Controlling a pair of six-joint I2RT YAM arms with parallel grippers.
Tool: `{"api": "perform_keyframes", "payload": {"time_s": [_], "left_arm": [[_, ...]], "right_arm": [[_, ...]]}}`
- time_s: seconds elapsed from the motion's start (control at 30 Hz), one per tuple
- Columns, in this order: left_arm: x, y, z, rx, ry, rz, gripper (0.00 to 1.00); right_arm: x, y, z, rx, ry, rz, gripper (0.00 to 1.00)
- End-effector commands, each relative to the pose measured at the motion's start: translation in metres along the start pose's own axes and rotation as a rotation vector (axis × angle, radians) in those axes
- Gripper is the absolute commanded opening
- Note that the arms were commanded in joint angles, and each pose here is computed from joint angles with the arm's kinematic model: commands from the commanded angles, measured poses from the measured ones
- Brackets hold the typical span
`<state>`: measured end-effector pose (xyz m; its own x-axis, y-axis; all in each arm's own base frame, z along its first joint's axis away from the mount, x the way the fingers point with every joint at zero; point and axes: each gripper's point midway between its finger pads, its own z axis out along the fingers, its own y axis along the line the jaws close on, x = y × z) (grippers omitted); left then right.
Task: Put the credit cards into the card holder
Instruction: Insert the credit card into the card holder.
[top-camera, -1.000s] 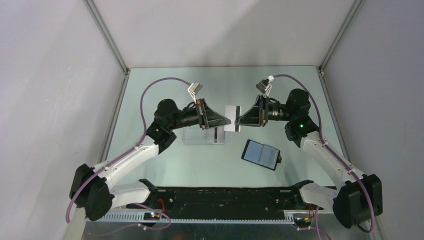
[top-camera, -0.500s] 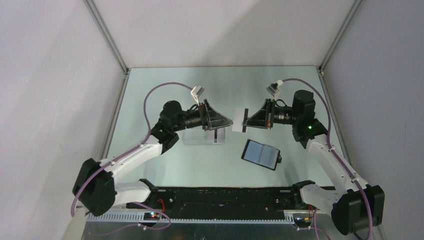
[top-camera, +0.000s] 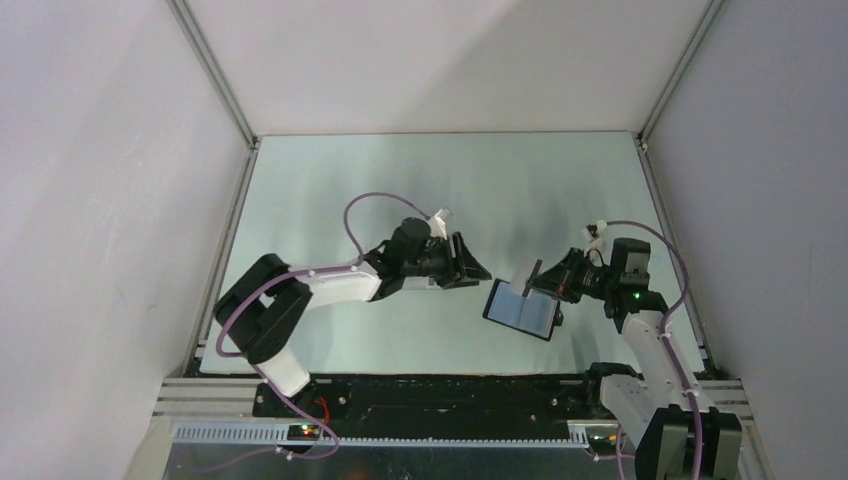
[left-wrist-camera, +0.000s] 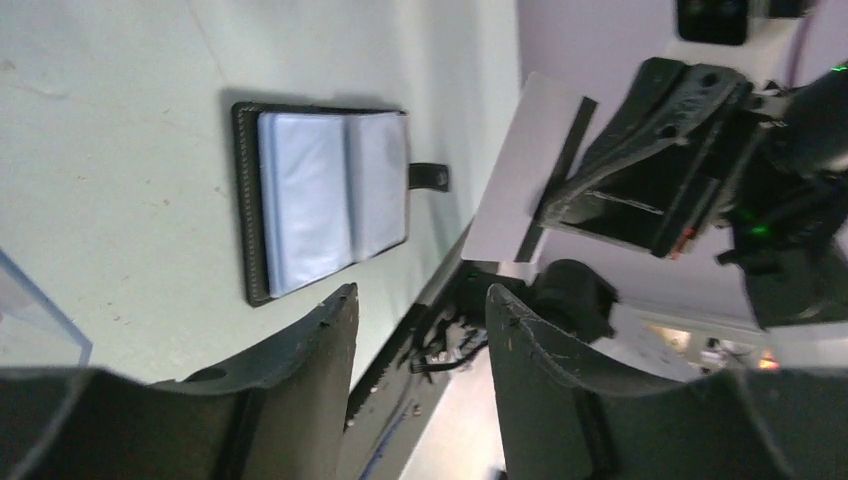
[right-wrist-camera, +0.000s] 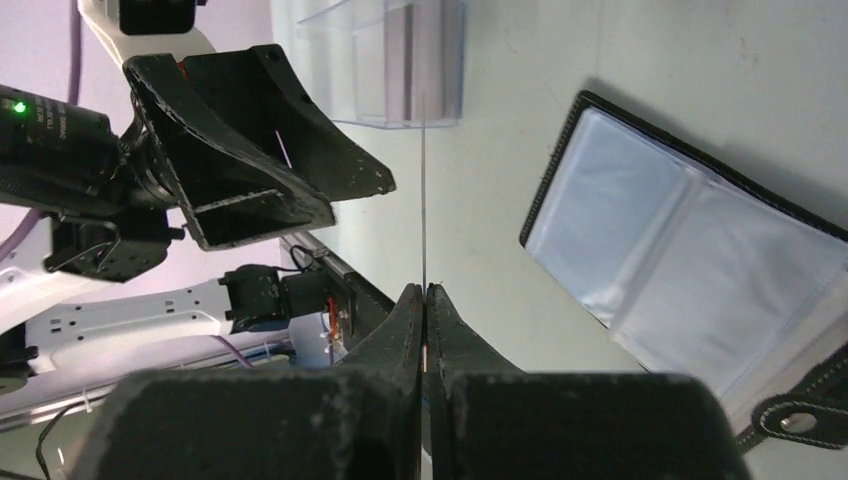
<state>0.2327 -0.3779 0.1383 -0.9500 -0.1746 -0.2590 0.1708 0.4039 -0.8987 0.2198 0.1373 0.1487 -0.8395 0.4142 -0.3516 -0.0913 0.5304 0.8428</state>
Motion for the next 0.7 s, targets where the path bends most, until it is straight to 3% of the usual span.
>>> {"api": "perform_keyframes", "payload": {"time_s": [0.0, 0.2, 0.37, 0.53, 0.67], "left_arm": [[0.002, 0.018, 0.022, -0.122, -0.03, 0.134, 0.54], [0.01, 0.063, 0.027, -0.342, -0.037, 0.232, 0.54], [0.008, 0.066, 0.036, -0.389, -0.026, 0.304, 0.52], [0.02, 0.088, 0.043, -0.441, 0.019, 0.286, 0.48], [0.026, 0.097, 0.052, -0.448, 0.053, 0.27, 0.39]], "right_arm": [[0.001, -0.018, 0.0, 0.042, -0.056, -0.036, 0.0], [0.012, -0.053, 0.002, 0.138, -0.091, -0.002, 0.0], [0.013, -0.065, 0.003, 0.156, -0.092, 0.017, 0.0], [0.018, -0.077, 0.01, 0.151, -0.091, 0.043, 0.0], [0.019, -0.084, 0.011, 0.169, -0.089, 0.054, 0.0]]}}
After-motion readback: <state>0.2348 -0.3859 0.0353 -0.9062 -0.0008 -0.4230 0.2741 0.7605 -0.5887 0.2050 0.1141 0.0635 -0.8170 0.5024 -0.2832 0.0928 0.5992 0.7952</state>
